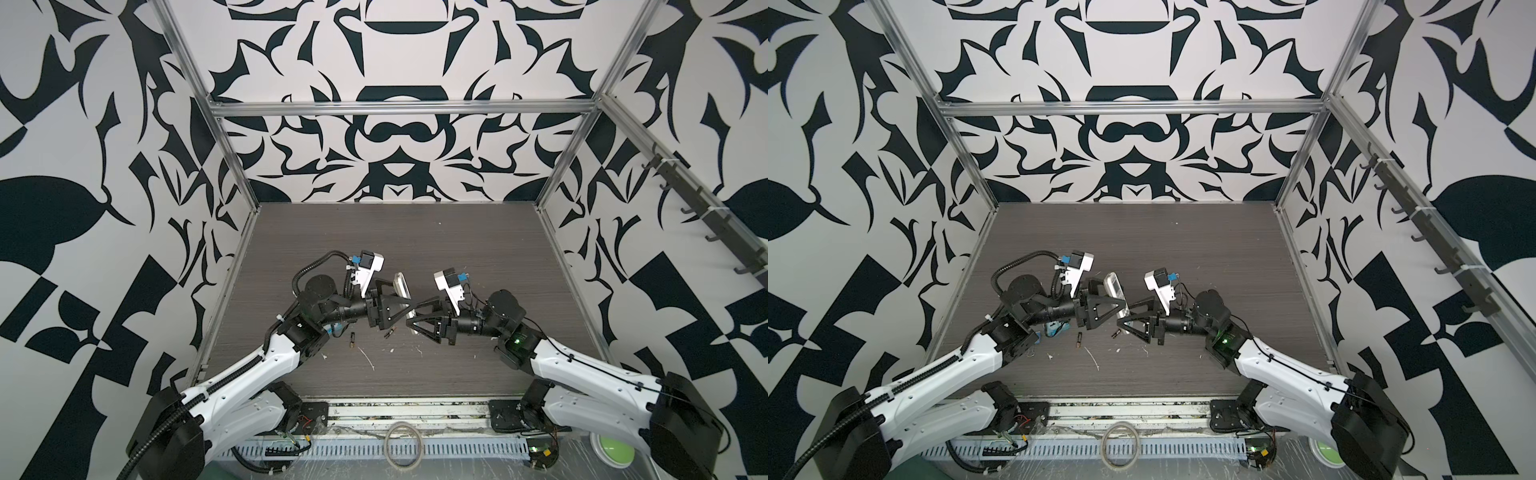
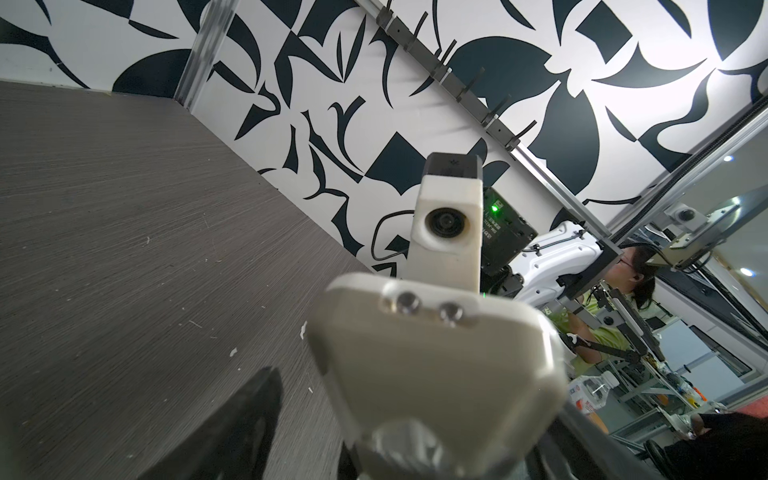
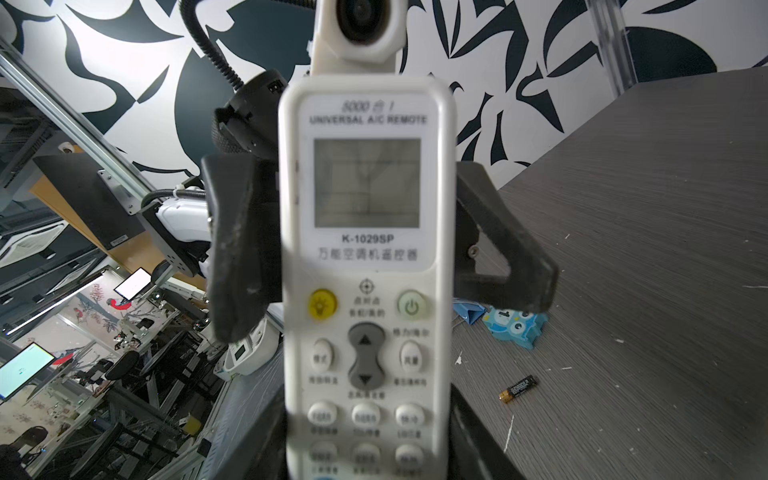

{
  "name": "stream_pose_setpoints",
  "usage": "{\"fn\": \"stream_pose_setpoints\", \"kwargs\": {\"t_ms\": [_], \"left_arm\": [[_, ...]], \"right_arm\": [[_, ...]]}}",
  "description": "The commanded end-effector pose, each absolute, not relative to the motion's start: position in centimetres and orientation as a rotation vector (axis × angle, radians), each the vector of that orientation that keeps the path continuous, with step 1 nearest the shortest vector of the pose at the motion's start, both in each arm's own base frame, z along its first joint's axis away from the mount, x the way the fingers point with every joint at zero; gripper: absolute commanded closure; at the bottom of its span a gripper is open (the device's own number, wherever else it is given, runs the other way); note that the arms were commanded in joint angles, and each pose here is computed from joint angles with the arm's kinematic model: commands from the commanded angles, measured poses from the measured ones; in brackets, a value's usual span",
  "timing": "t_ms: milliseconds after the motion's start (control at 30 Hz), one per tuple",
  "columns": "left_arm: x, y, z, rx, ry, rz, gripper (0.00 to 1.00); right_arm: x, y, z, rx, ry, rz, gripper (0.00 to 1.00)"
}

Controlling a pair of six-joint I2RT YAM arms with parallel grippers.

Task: Load the batteries into the remote control
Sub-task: 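Lift the remote with the right gripper and turn it upright toward the left gripper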

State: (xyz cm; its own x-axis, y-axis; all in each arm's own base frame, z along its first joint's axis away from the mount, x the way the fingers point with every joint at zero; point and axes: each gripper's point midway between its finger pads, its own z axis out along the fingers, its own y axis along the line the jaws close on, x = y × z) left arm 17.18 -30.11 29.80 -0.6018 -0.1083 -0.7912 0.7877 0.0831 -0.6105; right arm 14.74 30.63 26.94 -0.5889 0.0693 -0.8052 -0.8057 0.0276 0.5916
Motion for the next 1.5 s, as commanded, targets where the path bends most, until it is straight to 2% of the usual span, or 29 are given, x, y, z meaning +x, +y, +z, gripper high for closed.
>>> {"fn": "stream_pose_setpoints", "kwargs": {"t_ms": [0,167,400,567,767,900,967,1133,1300,1467], "left_arm": [[16.3,-29.9,32.2,0.729,1.556,-1.616,0.14],[15.9,-29.5,32.6,0.739,1.539,-1.605,0.23],[15.9,-29.4,33.3,0.742,1.512,-1.595,0.25],[15.8,-29.4,33.7,0.746,1.5,-1.593,0.33],[15.8,-29.6,33.8,0.756,1.503,-1.602,0.57],[16.3,-29.7,33.4,0.733,1.521,-1.596,0.72],[16.8,-29.7,32.9,0.711,1.543,-1.585,0.79],[17.8,-29.7,32.1,0.644,1.584,-1.562,0.81],[20.2,-29.4,30.4,0.505,1.736,-1.461,0.88],[22.0,-29.3,28.6,0.383,1.883,-1.404,0.89]], "right_arm": [[13.8,30.4,29.6,-0.81,1.495,1.685,0.68],[13.3,30.3,29.8,-0.835,1.481,1.703,0.68],[12.8,30.5,29.8,-0.874,1.474,1.725,0.68],[12.1,30.4,30.2,-0.912,1.446,1.749,0.67],[11.8,30.4,30.2,-0.931,1.442,1.754,0.66],[12.3,30.5,29.9,-0.907,1.473,1.745,0.5],[13.1,30.6,29.4,-0.87,1.526,1.701,0.38],[14.4,30.1,27.9,-0.827,1.624,1.562,0.14],[14.9,29.9,27.2,-0.839,1.675,1.47,0.08],[16.0,29.5,26.6,-0.826,1.737,1.358,0.09]]}}
